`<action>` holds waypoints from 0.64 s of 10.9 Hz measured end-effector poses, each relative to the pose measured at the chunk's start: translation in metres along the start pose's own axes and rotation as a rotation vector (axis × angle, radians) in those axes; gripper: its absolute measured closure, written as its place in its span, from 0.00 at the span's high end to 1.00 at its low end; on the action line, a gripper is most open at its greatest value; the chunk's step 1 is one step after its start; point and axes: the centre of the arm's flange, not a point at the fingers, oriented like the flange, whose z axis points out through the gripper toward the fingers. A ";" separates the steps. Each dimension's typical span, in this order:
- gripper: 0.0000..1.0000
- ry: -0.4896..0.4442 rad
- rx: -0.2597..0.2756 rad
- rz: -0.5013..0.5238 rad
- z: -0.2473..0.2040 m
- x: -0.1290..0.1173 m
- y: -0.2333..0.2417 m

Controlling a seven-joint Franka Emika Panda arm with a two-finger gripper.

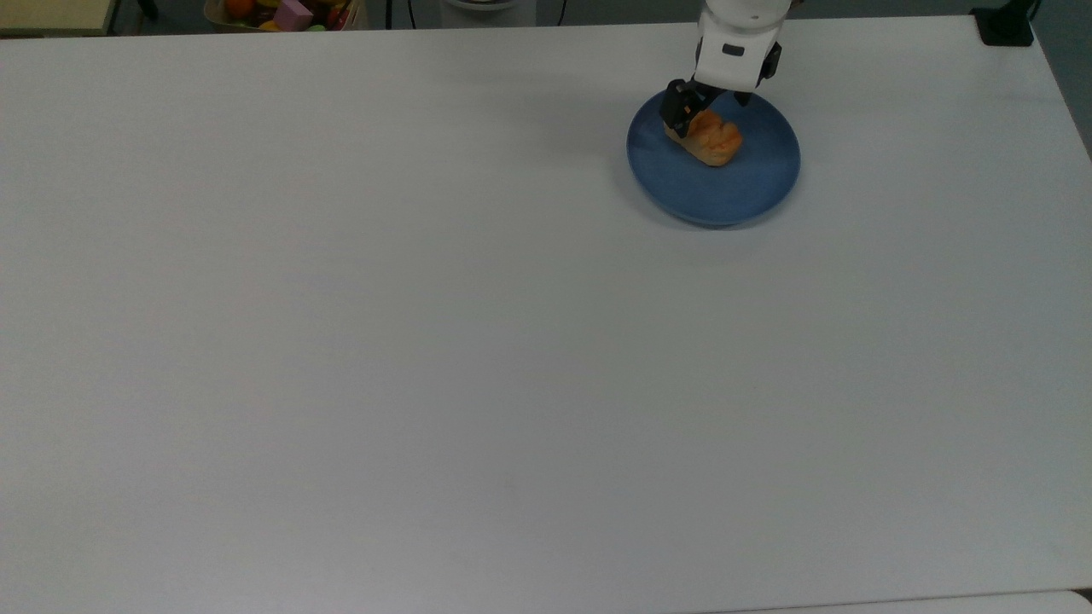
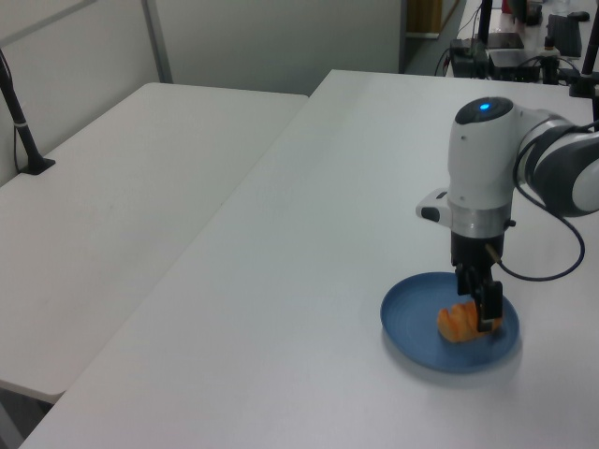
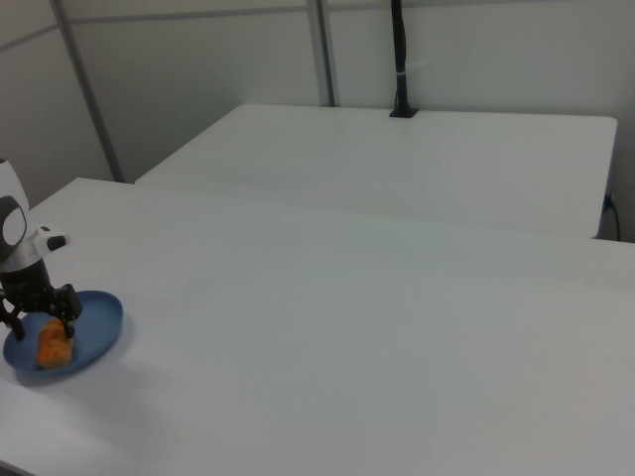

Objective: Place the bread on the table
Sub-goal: 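Lower the gripper over the orange bread roll and close on it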

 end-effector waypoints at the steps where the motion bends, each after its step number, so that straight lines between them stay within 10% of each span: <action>1: 0.96 -0.007 -0.002 -0.006 0.006 0.001 0.001; 5: 0.75 -0.015 -0.010 -0.014 0.012 0.002 0.002; 7: 0.44 -0.014 -0.010 -0.011 0.012 0.002 0.004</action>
